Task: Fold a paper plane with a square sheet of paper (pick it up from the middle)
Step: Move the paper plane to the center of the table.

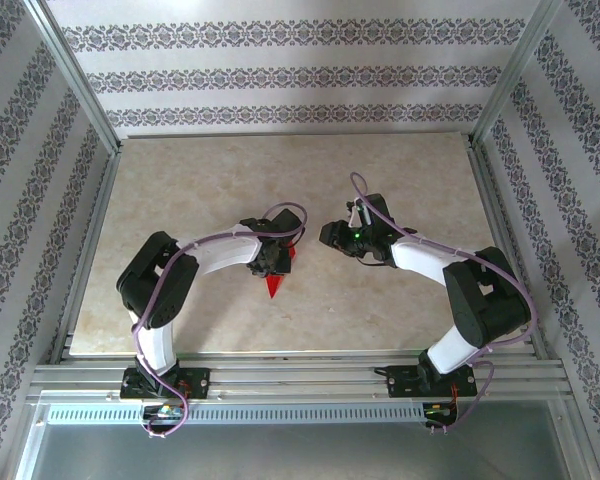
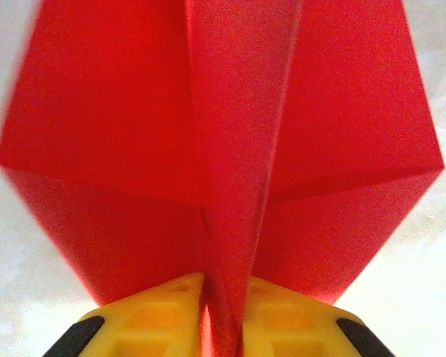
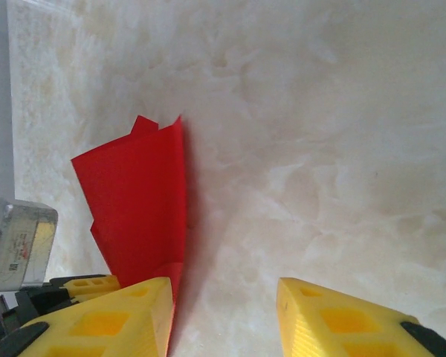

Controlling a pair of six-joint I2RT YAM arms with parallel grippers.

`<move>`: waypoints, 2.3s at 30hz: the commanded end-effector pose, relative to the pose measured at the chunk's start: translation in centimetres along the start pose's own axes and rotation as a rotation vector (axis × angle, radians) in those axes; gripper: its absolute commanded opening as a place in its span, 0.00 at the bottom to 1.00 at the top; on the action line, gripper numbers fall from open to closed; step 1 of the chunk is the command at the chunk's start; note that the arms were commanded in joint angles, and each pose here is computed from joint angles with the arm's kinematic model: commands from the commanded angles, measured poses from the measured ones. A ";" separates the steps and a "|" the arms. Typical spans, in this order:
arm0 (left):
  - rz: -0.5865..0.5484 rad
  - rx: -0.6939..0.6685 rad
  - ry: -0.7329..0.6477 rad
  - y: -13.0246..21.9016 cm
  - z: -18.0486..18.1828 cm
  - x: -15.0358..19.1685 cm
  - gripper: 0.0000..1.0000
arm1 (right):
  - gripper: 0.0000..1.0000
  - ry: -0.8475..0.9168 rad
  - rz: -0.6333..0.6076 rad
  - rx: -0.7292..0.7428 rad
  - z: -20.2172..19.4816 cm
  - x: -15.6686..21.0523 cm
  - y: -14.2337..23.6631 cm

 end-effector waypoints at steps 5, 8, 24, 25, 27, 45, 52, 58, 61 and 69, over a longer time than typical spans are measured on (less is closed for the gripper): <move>0.029 -0.056 -0.027 -0.2 -0.4 0.6 0.18 | 0.43 0.004 -0.029 0.042 -0.6 0.1 0.9; 0.032 -0.073 -0.029 -0.5 -0.3 0.7 0.16 | 0.44 0.002 -0.030 0.046 -0.7 0.1 0.9; -0.092 -0.026 -0.036 2.4 -1.5 -3.9 0.05 | 0.83 0.084 -0.162 0.223 -1.4 -0.6 5.4; -0.099 -0.019 -0.038 2.5 -1.8 -4.6 0.05 | 0.87 0.099 -0.178 0.248 -1.5 -0.7 6.0; -0.108 -0.006 -0.043 2.4 -2.5 -6.3 0.05 | 0.96 0.134 -0.207 0.298 -1.6 -0.8 7.3; -0.074 -0.038 0.005 -1.8 -5.3 -14.6 0.09 | 0.98 0.127 -0.205 0.338 -3.0 -0.2 8.9; -0.053 -0.071 0.018 -3.5 -5.2 -14.5 0.12 | 0.98 0.118 -0.192 0.326 -3.1 -0.2 8.5; -0.031 -0.081 0.012 -4.5 -5.1 -14.2 0.20 | 0.98 0.103 -0.191 0.324 -3.2 -0.1 8.4; -0.024 -0.092 0.018 -5.0 -4.9 -14.1 0.20 | 0.98 0.098 -0.188 0.323 -3.3 0.0 8.4; 0.006 -0.111 0.067 -6.5 -4.4 -13.3 0.26 | 0.98 0.095 -0.184 0.317 -3.3 0.1 8.3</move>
Point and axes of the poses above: each hand's point on the last joint's axis, 136 mm out from that joint toward the fingers, its own y axis back along the fingers, its own z axis along the line the jaws close on, x = y × z, the point moved 9 cm from there along y, back along the fingers, and after that the axes turned 13 degrees about y, right-handed, at the moved point
